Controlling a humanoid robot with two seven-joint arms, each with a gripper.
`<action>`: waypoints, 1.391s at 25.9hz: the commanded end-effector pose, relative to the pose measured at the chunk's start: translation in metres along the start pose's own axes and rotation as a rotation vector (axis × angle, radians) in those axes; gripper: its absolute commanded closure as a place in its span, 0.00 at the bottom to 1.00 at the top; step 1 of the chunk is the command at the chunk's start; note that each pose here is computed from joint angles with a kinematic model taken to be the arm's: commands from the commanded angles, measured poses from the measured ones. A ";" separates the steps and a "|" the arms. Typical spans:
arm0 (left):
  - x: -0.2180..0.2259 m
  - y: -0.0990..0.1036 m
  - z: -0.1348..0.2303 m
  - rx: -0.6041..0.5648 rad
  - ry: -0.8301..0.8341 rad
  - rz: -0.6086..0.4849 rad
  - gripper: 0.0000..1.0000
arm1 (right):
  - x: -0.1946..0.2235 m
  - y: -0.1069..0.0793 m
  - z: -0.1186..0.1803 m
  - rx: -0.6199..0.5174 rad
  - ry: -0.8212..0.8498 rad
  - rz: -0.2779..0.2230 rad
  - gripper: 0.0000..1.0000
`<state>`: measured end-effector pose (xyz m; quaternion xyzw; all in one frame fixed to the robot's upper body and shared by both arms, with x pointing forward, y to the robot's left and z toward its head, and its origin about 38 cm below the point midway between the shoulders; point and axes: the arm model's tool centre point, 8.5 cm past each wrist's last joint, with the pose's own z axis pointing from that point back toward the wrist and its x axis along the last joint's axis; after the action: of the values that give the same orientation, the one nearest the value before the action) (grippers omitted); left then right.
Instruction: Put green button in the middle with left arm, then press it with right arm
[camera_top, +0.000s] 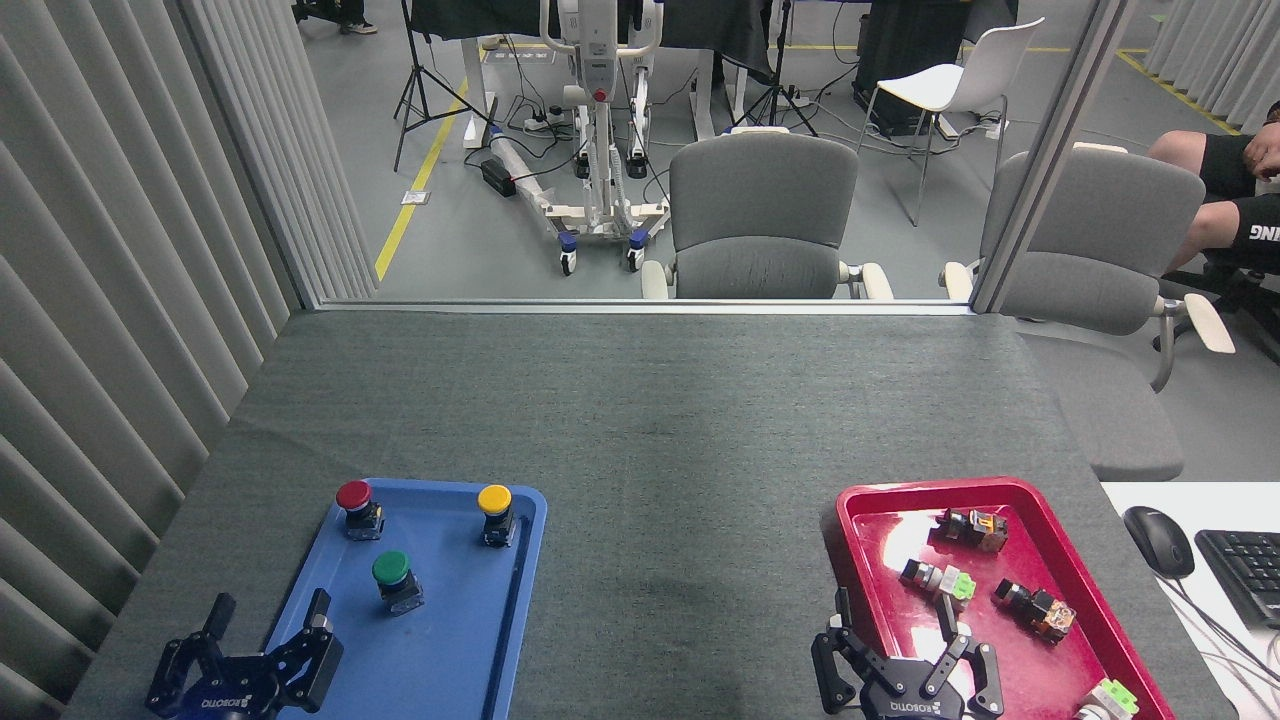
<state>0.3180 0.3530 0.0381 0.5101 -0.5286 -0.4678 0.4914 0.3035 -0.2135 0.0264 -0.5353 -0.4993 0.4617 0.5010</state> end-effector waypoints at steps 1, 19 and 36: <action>-0.008 0.003 0.001 0.004 0.006 -0.006 0.00 | 0.002 -0.001 -0.001 -0.002 0.001 -0.004 0.00; -0.005 -0.002 0.009 -0.012 -0.016 0.000 0.00 | 0.002 -0.001 -0.001 0.000 0.001 -0.010 0.00; -0.003 0.000 0.008 -0.007 -0.036 0.001 0.00 | -0.001 -0.001 -0.001 -0.007 -0.004 0.001 0.00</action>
<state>0.3096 0.3557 0.0365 0.4992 -0.5359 -0.4786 0.4842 0.3050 -0.2146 0.0276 -0.5348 -0.5004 0.4629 0.4993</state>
